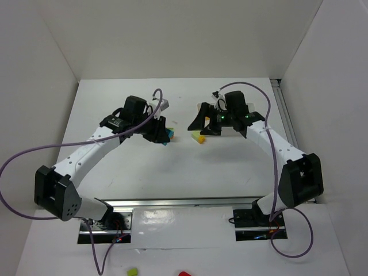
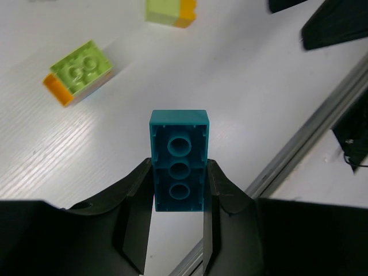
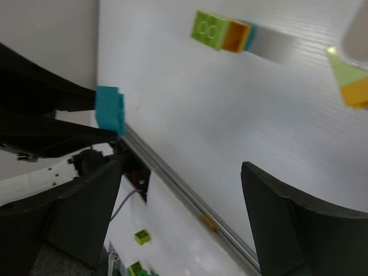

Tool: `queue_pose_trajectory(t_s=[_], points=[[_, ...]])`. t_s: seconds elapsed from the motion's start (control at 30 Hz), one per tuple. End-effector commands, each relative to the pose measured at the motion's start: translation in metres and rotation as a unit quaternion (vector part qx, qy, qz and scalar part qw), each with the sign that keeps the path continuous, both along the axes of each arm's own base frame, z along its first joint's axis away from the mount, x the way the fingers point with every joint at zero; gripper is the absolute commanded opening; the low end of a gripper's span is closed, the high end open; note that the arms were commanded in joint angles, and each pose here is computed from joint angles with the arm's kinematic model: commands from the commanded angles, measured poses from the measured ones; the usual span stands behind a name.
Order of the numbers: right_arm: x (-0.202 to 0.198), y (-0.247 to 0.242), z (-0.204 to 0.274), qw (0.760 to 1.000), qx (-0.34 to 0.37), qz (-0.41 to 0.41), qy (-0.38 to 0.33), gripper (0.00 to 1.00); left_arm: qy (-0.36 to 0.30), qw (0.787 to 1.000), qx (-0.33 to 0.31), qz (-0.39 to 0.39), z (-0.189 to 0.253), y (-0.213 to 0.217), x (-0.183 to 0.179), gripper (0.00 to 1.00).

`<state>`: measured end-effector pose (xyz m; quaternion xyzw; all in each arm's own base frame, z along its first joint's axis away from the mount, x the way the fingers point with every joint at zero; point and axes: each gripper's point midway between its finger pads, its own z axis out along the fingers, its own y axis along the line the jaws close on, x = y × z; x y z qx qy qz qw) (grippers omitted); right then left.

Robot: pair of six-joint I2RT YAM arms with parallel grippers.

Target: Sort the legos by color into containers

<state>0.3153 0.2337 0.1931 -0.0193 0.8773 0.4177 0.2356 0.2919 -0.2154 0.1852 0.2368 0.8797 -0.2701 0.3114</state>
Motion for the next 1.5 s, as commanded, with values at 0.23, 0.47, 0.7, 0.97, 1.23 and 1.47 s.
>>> queue_pose_trajectory(t_s=[0.23, 0.47, 0.7, 0.97, 1.23, 1.47], points=[[0.007, 0.058, 0.064, 0.991, 0.121, 0.035, -0.032, 0.9, -0.036, 0.992, -0.069, -0.104, 0.037, -0.052, -0.001, 0.0], [-0.012, 0.09, 0.047, 0.99, 0.126, 0.068, -0.003, 0.86, -0.048, 0.991, -0.066, -0.104, 0.041, -0.058, 0.002, 0.0], [-0.023, 0.101, 0.033, 0.99, 0.116, 0.084, 0.019, 0.52, -0.056, 0.994, -0.05, -0.084, 0.038, -0.052, 0.01, 0.0], [0.006, 0.067, 0.046, 0.994, 0.108, -0.002, -0.006, 0.03, -0.074, 0.997, 0.0, -0.024, 0.027, -0.034, 0.029, 0.65], [0.092, -0.054, 0.063, 0.971, 0.036, -0.223, -0.075, 0.0, -0.077, 0.993, 0.06, 0.062, 0.013, -0.001, 0.047, 1.0], [0.132, -0.212, 0.049, 0.861, -0.199, -0.446, -0.143, 0.0, 0.001, 0.986, 0.058, 0.158, -0.012, 0.037, 0.065, 1.0]])
